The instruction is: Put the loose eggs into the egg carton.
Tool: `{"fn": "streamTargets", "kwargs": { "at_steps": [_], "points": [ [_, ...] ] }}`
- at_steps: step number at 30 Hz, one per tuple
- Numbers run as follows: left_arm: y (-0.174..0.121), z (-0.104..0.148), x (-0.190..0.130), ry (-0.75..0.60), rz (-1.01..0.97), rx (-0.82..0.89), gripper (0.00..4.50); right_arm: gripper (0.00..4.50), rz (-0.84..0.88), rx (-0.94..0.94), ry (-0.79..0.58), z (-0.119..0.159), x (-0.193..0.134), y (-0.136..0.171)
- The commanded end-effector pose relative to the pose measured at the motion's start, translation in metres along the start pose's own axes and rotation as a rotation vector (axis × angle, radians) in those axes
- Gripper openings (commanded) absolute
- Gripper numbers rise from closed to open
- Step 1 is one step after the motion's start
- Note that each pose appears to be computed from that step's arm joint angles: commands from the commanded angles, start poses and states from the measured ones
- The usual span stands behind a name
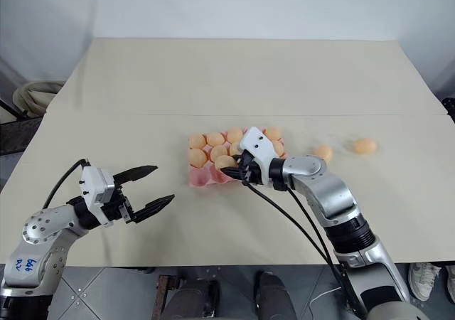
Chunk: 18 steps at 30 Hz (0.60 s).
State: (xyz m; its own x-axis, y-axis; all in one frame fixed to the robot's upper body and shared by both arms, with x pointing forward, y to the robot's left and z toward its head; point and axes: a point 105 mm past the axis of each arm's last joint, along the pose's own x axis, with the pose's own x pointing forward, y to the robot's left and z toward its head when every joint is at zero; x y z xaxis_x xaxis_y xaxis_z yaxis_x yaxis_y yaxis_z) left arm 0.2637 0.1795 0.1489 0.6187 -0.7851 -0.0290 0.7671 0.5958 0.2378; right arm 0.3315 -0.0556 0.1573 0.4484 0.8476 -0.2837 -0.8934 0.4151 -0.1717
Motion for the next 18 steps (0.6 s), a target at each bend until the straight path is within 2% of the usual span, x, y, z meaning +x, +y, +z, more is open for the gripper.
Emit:
{"fn": "streamTargets", "kwargs": {
  "at_steps": [1,7,11,16,18],
  "points": [
    [-0.002,0.015,0.000,-0.043,0.002,0.033,4.50,1.21,-0.038,-0.029,-0.015,0.006,-0.015,-0.007],
    [-0.004,0.018,0.005,-0.050,-0.021,0.043,4.50,1.21,-0.051,-0.027,0.016,-0.001,-0.024,-0.010],
    [-0.004,0.020,0.009,-0.056,-0.037,0.042,4.50,2.50,-0.046,-0.022,0.021,-0.003,-0.026,-0.008],
    [-0.005,0.019,0.015,-0.060,-0.065,0.035,4.50,4.37,-0.039,-0.024,-0.017,0.004,-0.031,-0.003],
    [-0.007,0.019,0.019,-0.066,-0.085,0.031,4.50,4.48,-0.053,-0.017,-0.051,0.008,-0.042,-0.004]
  ]
}}
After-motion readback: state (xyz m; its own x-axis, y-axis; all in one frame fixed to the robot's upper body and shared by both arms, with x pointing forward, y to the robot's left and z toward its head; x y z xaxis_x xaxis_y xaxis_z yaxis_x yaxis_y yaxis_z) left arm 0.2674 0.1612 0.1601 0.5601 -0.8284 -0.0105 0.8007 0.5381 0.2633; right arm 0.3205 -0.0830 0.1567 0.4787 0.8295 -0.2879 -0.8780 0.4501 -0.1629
